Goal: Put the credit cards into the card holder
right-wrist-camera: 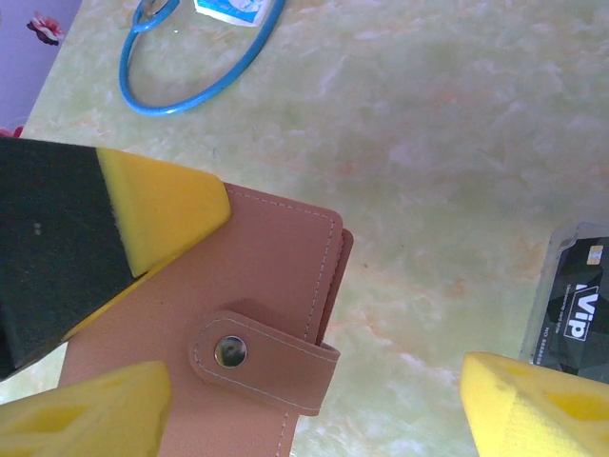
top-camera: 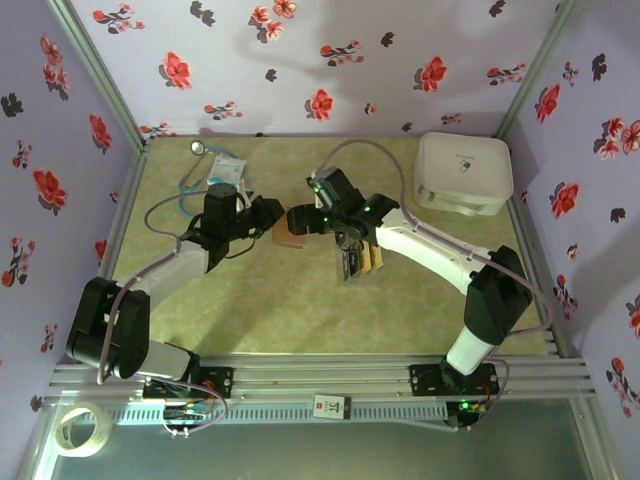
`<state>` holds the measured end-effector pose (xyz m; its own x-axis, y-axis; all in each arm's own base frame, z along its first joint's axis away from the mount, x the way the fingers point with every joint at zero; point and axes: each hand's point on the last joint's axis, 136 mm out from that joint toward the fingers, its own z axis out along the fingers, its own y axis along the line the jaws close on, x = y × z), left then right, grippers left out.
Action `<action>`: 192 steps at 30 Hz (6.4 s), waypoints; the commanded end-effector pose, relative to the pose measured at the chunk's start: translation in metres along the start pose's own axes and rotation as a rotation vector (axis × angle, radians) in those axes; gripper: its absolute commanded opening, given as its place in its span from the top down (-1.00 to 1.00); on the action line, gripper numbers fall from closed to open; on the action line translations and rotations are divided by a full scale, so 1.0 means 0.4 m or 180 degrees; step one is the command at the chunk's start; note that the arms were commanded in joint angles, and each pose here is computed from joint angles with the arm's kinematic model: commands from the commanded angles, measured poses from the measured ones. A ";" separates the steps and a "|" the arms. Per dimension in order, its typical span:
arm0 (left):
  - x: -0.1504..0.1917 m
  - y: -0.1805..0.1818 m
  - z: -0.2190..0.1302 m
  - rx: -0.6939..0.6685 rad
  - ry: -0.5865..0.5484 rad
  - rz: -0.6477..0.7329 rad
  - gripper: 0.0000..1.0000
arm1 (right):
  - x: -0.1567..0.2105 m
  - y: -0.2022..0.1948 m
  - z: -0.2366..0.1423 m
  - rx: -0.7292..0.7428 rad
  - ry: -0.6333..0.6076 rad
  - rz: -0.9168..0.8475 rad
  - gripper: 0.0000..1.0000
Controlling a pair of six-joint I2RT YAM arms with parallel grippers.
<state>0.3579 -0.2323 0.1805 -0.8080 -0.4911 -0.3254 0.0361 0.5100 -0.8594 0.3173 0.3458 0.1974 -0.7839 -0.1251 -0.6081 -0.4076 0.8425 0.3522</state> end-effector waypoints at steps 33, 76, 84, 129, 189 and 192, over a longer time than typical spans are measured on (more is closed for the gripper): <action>-0.038 -0.054 -0.024 0.0154 -0.0291 0.0094 0.97 | 0.071 -0.142 0.132 0.0708 0.0189 0.0138 -0.37; -0.014 -0.017 -0.074 0.0036 -0.0298 0.0238 1.00 | -0.018 0.072 0.050 -0.0365 -0.0095 0.0183 -0.37; -0.021 -0.024 -0.072 0.0044 -0.0308 0.0246 1.00 | 0.010 0.085 0.087 -0.0330 -0.0005 0.0184 -0.36; 0.010 0.027 -0.053 -0.0005 -0.0195 0.0224 1.00 | 0.085 -0.039 0.106 -0.0509 0.0090 0.1023 0.40; 0.091 0.339 -0.063 -0.1211 0.0213 0.0184 -0.28 | 0.061 0.010 0.119 -0.1011 0.0016 0.1398 1.00; 0.109 0.336 -0.064 -0.1328 0.0309 0.0303 -0.28 | 0.068 -0.028 0.128 -0.0860 0.0005 0.1391 1.00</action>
<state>0.3253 -0.1720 0.0680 -0.8361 -0.4391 -0.3289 -0.1161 0.7275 -0.6762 0.3205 0.3700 0.1454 -0.9145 0.1941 -0.3551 -0.1598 0.6329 0.7576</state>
